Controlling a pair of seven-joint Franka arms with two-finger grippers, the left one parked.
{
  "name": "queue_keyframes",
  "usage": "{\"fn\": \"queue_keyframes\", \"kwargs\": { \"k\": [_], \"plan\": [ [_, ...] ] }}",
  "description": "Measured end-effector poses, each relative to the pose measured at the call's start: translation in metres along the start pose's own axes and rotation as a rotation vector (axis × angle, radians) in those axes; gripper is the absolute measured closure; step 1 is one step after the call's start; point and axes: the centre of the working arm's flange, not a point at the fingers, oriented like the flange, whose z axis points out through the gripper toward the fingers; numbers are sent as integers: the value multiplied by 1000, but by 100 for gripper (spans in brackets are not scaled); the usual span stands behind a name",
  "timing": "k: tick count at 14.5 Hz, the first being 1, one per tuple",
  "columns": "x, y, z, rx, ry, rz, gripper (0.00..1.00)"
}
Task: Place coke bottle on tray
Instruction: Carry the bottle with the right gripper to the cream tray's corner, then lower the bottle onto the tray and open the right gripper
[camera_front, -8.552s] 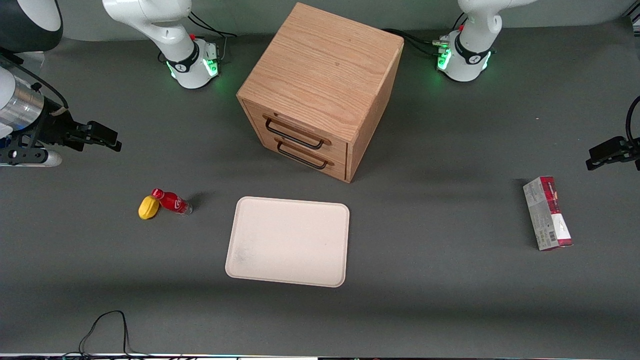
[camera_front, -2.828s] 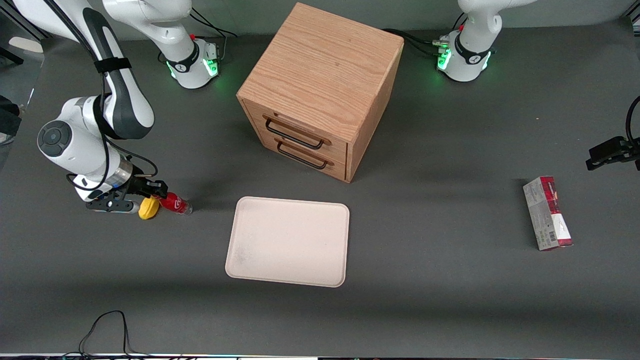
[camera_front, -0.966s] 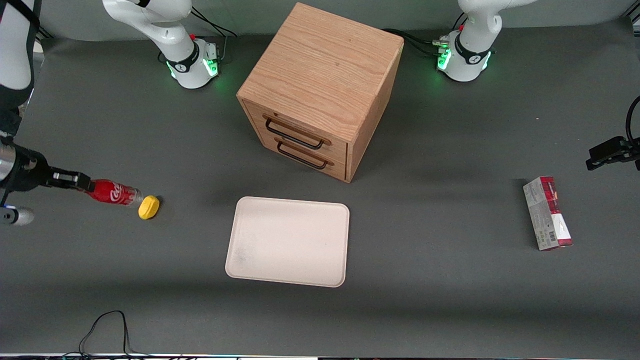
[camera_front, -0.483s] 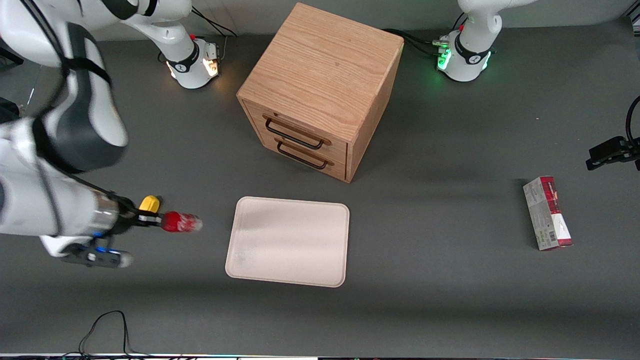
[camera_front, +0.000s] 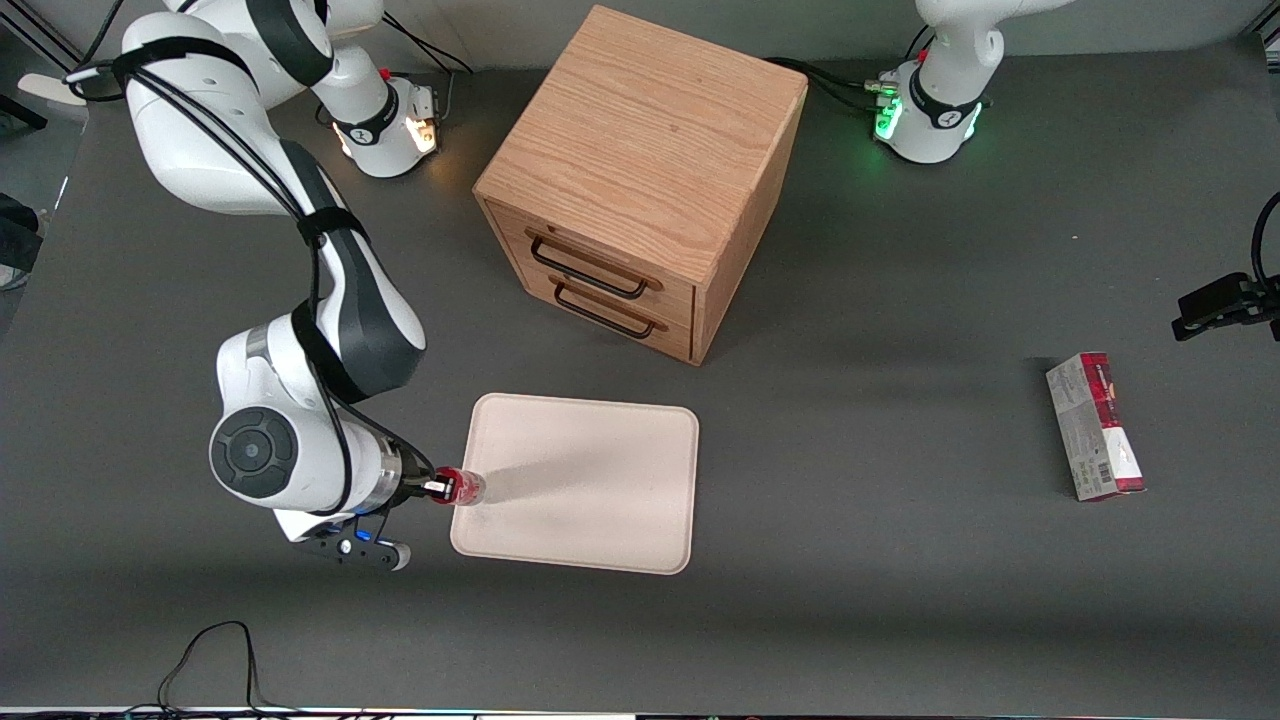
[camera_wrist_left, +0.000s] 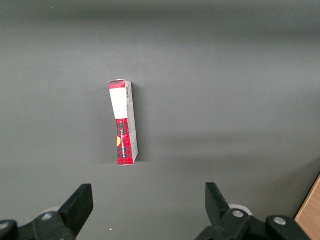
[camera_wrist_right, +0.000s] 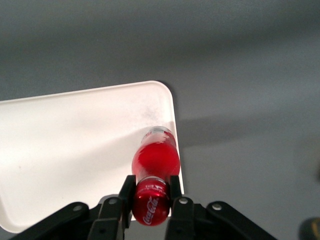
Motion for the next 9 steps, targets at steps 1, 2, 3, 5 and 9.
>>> {"fn": "queue_keyframes", "kwargs": {
  "k": [1,2,3,5,9],
  "plan": [
    [1,0,0,4,5,13,69],
    [1,-1,0,5,6,25,69],
    [1,-2,1,6,6,35,69],
    [0,-8,9,-11,20,56,69],
    [-1,-21,29,-36,37,55,69]
  ]
}}
